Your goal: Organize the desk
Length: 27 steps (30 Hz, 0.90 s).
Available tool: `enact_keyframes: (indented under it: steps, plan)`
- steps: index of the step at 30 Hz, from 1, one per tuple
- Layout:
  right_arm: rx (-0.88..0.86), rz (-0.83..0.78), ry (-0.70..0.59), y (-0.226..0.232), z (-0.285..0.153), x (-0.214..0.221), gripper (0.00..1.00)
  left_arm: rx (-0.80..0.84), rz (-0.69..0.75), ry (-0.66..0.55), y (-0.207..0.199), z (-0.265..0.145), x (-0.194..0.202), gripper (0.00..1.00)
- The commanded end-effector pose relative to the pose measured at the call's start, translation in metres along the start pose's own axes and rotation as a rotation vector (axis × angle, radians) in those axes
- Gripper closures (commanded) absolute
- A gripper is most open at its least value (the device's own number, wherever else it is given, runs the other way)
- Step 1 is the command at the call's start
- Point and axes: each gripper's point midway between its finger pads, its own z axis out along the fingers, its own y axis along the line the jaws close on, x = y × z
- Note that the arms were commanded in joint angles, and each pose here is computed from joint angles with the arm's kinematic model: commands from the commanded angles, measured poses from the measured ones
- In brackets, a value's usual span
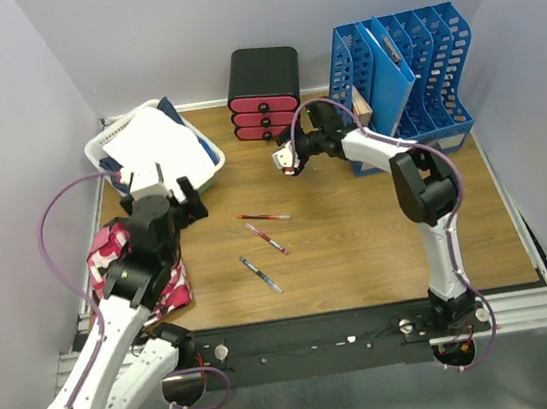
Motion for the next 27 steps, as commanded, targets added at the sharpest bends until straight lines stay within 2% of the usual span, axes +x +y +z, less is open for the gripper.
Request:
enact_keyframes:
  steps: [1, 3, 8, 18, 27]
  plan:
    - [-0.003, -0.109, -0.038, -0.011, 0.031, 0.019, 0.34, -0.121, -0.024, 0.024, 0.041, -0.025, 0.028, 0.01]
    - [0.015, -0.136, -0.036, -0.025, 0.034, 0.022, 0.38, -0.136, -0.037, 0.01, 0.048, -0.032, 0.031, 0.01]
    - [-0.038, -0.147, -0.023, -0.01, 0.052, 0.038, 0.41, -0.163, -0.048, 0.022, 0.058, -0.038, 0.043, 0.01]
    - [0.017, -0.178, 0.102, -0.007, 0.061, 0.069, 0.4, -0.166, -0.06, 0.028, 0.058, -0.034, 0.051, 0.01]
    - [0.1, -0.204, 0.139, -0.013, 0.073, 0.073, 0.37, -0.173, -0.075, 0.03, 0.059, -0.033, 0.054, 0.01]
